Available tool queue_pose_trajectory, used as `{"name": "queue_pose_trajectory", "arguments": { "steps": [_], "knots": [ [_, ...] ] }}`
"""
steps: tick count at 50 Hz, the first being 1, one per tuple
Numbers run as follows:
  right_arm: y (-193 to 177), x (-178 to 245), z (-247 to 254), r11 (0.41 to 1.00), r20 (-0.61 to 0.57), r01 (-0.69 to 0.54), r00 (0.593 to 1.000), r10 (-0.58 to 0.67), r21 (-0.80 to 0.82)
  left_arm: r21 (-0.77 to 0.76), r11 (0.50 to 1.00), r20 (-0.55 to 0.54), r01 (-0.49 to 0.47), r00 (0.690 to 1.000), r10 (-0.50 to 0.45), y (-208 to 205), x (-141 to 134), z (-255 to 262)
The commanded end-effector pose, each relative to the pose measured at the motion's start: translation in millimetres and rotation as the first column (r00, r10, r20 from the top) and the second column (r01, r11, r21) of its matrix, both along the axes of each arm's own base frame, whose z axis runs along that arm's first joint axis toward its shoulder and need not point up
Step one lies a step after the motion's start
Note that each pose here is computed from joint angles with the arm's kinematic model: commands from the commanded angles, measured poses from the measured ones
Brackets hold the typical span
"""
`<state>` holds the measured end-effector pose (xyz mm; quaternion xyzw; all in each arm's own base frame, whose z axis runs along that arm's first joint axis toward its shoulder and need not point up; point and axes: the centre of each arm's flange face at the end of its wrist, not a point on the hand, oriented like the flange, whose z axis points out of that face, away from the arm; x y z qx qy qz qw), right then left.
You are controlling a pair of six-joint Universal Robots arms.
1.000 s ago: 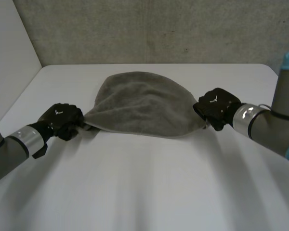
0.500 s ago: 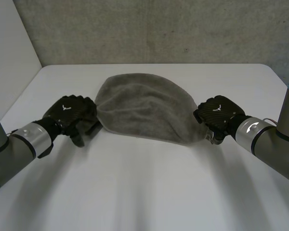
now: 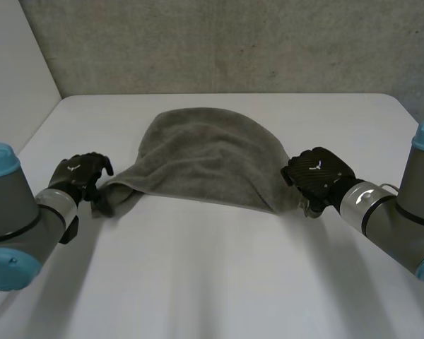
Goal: Fold the towel.
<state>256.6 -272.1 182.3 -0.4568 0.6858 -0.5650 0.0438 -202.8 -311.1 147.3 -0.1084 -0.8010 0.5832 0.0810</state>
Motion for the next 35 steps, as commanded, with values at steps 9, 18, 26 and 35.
{"name": "queue_pose_trajectory", "arguments": {
  "steps": [9, 18, 26, 35],
  "knots": [
    [1.4, -4.5, -9.5, 1.0, 0.005, 0.017, 1.0, -0.017, 0.014, -0.028, 0.996, 0.031, -0.085, 0.996, 0.086, -17.9, 5.1, -18.6],
    [1.9, -0.8, -17.2, 0.998, 0.02, -0.043, 0.999, 0.044, -0.042, -0.019, 0.996, 0.032, -0.082, 0.996, 0.083, -25.2, 3.8, -26.2],
    [-2.4, 1.8, -32.0, 0.993, 0.012, -0.071, 0.997, 0.073, -0.098, -0.021, 0.996, 0.03, -0.09, 0.995, 0.09, -28.7, 7.3, -25.4],
    [-5.1, 2.8, -51.9, 0.963, -0.104, -0.13, 0.989, 0.108, -0.234, -0.018, 0.996, 0.031, -0.091, 0.995, 0.092, -28.5, 7.9, -25.9]
  ]
}}
